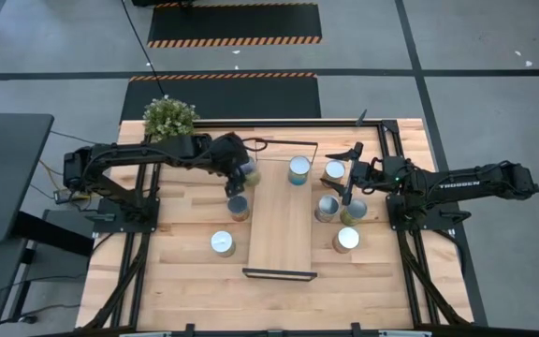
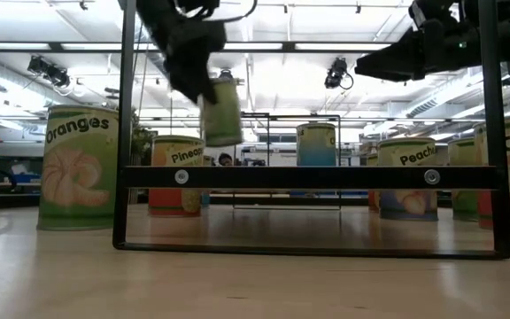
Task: Pick and place cans onto a shelf
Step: Put the top canned oranges on the shelf
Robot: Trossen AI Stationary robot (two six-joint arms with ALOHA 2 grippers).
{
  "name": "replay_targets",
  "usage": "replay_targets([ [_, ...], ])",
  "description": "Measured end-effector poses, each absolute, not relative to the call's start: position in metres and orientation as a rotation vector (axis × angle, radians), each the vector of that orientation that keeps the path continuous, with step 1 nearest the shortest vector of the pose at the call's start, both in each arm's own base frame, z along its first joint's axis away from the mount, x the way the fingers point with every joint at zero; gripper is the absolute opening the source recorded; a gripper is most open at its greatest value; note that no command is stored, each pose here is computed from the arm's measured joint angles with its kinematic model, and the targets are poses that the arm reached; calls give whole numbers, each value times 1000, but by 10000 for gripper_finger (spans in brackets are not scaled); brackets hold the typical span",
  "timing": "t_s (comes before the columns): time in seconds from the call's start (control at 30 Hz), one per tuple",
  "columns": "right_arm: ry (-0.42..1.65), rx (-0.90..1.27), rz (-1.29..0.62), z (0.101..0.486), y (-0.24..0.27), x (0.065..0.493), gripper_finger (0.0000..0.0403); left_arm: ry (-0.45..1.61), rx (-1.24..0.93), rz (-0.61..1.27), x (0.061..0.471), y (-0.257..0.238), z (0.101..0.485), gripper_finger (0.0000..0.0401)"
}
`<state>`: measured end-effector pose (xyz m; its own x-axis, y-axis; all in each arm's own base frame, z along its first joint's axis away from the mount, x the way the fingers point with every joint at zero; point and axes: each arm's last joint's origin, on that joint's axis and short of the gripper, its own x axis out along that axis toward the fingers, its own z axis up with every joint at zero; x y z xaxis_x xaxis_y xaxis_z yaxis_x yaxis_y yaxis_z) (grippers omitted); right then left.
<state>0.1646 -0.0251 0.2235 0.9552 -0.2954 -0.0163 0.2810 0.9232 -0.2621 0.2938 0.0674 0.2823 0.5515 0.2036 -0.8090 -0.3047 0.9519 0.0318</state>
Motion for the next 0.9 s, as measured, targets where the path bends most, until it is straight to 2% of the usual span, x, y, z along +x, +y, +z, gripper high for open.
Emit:
replay_targets([
  [0.23,44,-260,-297,225,-25,165,346,881,-125,212,324,54,275,291],
  [0.5,47,-260,-297,224,-25,165,346,1003,-65,164,364,59,265,291],
  [0.77,51,-263,-296,224,-25,165,346,1101,31,96,379,60,242,293],
  [0.9,52,-262,-295,224,-25,165,346,1094,34,99,379,64,242,319],
])
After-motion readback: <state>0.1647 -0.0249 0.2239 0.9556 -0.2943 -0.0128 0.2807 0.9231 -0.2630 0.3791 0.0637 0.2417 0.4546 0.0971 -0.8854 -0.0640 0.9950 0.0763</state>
